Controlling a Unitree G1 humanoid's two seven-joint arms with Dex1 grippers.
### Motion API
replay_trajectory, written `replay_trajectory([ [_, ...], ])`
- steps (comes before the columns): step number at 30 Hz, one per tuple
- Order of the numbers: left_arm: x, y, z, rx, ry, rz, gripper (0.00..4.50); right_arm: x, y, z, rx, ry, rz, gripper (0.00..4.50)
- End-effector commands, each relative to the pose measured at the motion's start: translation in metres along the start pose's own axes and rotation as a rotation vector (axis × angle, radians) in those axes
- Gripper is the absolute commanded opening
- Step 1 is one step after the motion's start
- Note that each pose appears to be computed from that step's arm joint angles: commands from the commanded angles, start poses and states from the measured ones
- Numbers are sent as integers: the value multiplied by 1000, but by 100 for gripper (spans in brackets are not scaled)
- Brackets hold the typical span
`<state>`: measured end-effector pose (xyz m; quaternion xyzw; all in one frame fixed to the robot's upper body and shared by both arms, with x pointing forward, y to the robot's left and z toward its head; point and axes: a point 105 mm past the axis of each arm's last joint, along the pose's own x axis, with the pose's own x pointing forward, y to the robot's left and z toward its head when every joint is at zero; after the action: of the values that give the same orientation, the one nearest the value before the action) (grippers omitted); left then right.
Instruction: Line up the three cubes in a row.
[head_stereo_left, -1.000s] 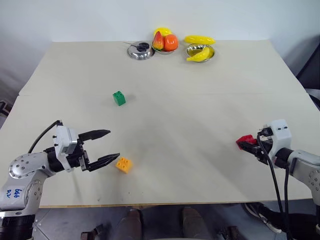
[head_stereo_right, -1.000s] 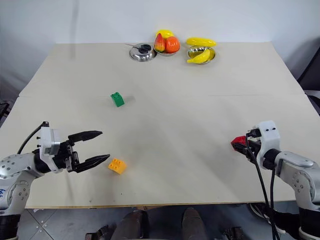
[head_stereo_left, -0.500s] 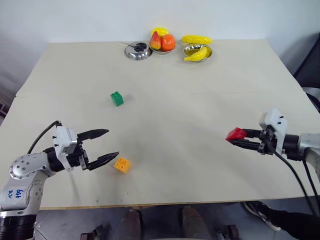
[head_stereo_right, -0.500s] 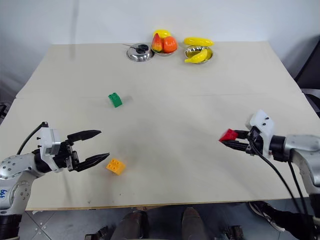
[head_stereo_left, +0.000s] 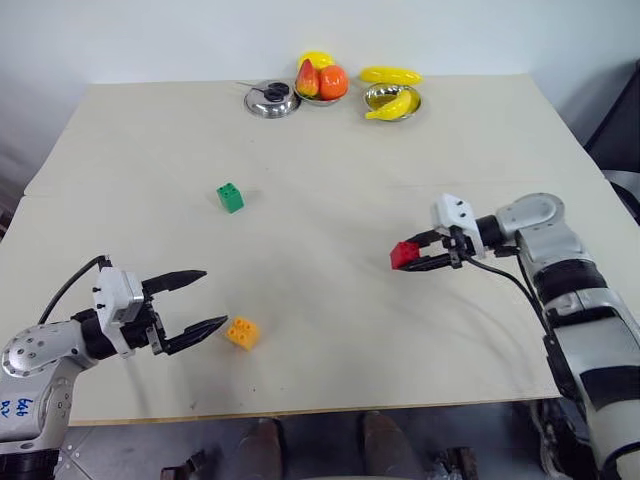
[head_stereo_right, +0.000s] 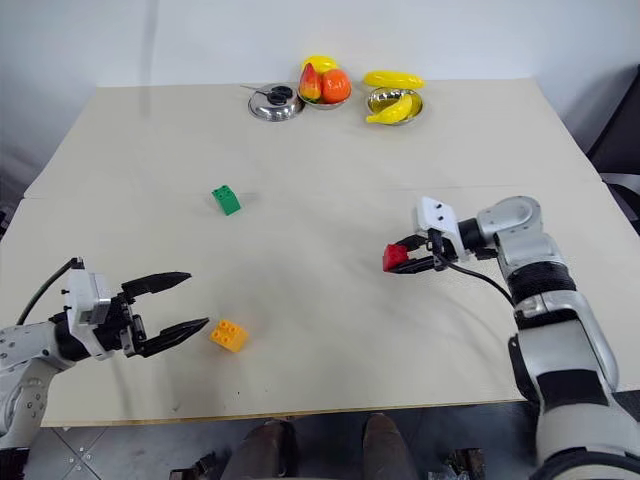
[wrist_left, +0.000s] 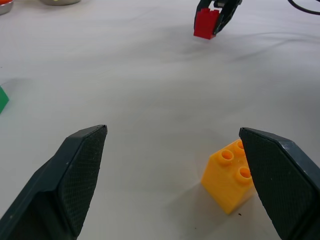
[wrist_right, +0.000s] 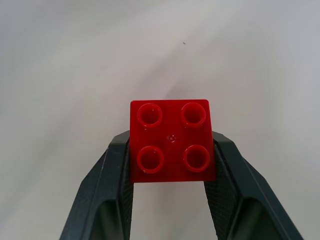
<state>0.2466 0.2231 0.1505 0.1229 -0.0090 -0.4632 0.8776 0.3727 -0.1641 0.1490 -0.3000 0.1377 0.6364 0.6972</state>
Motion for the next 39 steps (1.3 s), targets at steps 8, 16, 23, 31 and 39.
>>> replay_trajectory([
  [8, -9, 0, 14, 59, -16, 35, 450, -3, 16, -22, -79, 142, 126, 151],
  [16, -9, 1, 14, 58, -16, 33, 450, 1, 13, -15, -129, 105, 122, 151],
  [23, -15, 14, 13, 42, -21, 98, 450, -30, -5, 30, -203, -136, -49, 386],
  [31, -50, 35, -15, 5, 53, 239, 450, -74, 30, 45, -175, -442, -115, 447],
  [39, -104, 48, -46, -62, 97, 497, 450, -85, 83, 16, -63, -518, -235, 447],
])
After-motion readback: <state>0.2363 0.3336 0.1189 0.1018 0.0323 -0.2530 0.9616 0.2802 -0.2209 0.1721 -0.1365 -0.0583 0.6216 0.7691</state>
